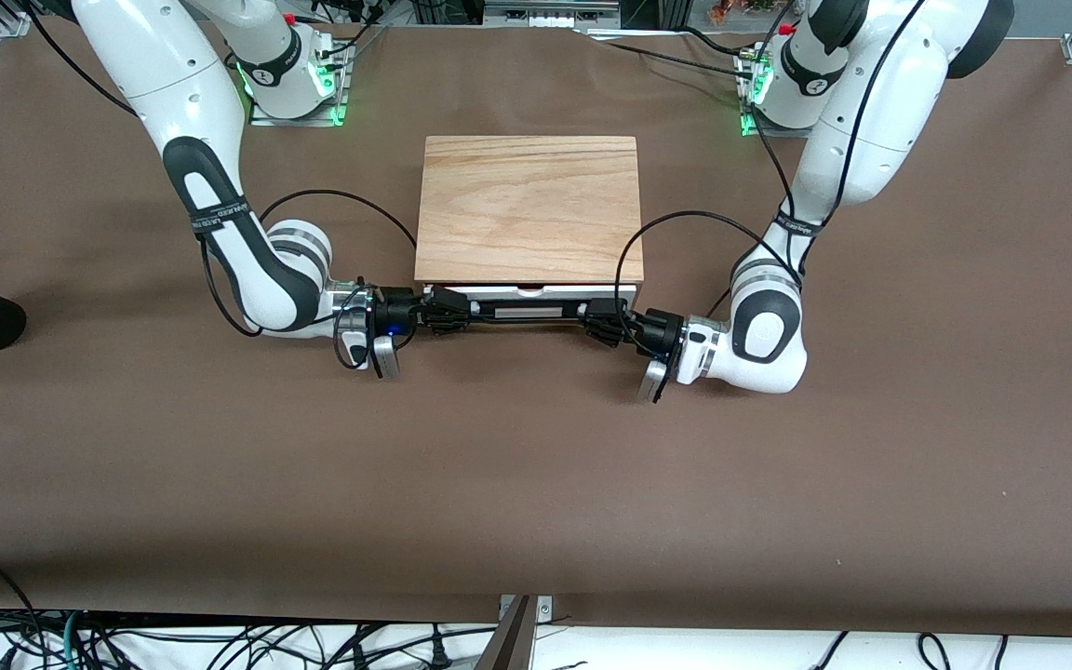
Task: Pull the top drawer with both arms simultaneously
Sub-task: 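Pull the handle outward with both grippers to slide the drawer open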
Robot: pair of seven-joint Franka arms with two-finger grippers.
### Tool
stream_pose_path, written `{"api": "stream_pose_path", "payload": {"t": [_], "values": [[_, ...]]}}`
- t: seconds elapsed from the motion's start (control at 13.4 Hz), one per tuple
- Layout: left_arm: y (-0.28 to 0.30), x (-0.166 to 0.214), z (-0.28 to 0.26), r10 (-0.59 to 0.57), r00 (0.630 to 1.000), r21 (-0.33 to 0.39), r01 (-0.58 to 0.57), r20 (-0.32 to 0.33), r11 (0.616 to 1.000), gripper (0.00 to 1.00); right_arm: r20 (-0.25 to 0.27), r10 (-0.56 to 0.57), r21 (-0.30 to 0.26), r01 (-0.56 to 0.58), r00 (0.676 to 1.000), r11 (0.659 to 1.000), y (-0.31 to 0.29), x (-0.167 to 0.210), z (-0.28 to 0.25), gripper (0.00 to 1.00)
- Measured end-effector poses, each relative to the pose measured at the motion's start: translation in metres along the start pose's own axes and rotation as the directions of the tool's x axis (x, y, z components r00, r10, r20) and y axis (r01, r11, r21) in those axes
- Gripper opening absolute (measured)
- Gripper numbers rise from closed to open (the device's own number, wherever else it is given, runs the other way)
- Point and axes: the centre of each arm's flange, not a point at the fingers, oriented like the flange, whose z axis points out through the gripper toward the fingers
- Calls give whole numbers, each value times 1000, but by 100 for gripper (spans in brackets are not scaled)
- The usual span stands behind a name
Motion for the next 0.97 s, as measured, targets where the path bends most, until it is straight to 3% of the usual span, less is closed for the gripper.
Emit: {"api": "stream_pose_path", "payload": {"t": [0.97], "values": [[7,57,-17,-2,998,52,5,-59,999,16,-41,19,14,-19,999,1000,4,60,-4,18]]}}
